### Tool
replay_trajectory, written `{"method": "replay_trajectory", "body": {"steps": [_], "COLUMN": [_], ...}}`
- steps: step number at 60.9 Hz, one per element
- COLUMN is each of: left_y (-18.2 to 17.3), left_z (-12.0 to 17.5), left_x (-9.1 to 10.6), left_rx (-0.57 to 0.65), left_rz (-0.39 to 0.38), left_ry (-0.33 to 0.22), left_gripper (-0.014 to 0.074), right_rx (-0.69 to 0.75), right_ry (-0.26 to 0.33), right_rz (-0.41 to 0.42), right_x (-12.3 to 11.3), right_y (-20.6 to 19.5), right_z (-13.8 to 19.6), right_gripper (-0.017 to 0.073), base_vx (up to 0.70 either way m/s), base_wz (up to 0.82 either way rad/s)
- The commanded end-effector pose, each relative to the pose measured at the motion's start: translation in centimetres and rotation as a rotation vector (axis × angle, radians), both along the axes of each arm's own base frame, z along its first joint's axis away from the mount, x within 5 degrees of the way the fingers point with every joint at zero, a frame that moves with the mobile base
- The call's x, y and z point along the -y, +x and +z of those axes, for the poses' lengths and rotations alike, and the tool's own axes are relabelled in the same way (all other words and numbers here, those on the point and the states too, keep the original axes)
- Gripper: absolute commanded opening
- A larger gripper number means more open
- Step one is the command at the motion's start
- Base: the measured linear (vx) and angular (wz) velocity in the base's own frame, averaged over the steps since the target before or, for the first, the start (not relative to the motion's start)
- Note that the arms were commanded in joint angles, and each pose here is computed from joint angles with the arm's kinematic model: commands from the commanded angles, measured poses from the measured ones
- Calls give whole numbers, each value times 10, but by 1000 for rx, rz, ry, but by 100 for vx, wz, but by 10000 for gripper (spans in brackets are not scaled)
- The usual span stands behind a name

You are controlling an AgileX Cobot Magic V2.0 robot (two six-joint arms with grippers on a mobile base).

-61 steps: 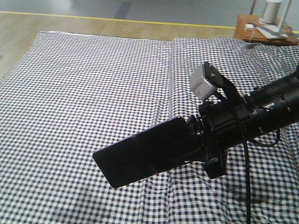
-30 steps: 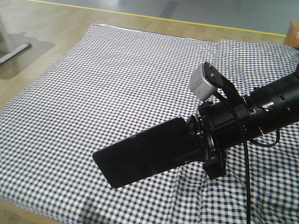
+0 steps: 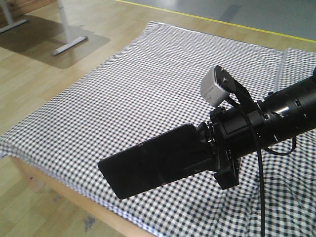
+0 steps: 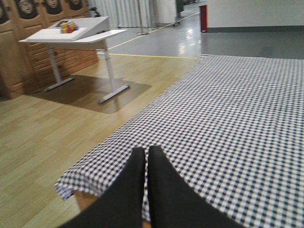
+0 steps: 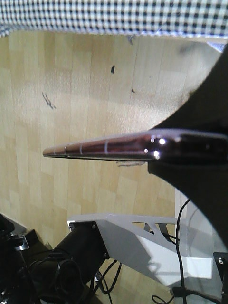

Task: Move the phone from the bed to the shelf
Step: 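Hold the phone raised in the right gripper while turning away from bed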

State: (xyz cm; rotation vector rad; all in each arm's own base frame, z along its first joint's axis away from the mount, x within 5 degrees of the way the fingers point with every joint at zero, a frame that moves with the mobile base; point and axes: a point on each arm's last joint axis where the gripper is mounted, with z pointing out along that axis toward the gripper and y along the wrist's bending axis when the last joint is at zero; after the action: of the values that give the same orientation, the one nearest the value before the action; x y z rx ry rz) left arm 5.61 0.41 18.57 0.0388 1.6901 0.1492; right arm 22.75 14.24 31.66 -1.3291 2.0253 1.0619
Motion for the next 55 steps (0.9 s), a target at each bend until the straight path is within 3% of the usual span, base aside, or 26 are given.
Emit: {"method": "replay_trajectory", "body": {"steps": [1,55], "left_y": [-1,-1], "left_z": [15,15], "left_x": [0,0], "left_rx": [108,108], "left_rz": [3,3], "left_ry": [-6,-6], "left_gripper": [1,1], "right_rx": [4,4], "right_ry": [99,99], "right_rz": [51,51], "right_x": [-2,-2], "right_y": [-12,-12], "right_z": [22,22], "right_gripper": [-3,-3], "base_vx": [-11,-14], "base_wz": [42,53]}}
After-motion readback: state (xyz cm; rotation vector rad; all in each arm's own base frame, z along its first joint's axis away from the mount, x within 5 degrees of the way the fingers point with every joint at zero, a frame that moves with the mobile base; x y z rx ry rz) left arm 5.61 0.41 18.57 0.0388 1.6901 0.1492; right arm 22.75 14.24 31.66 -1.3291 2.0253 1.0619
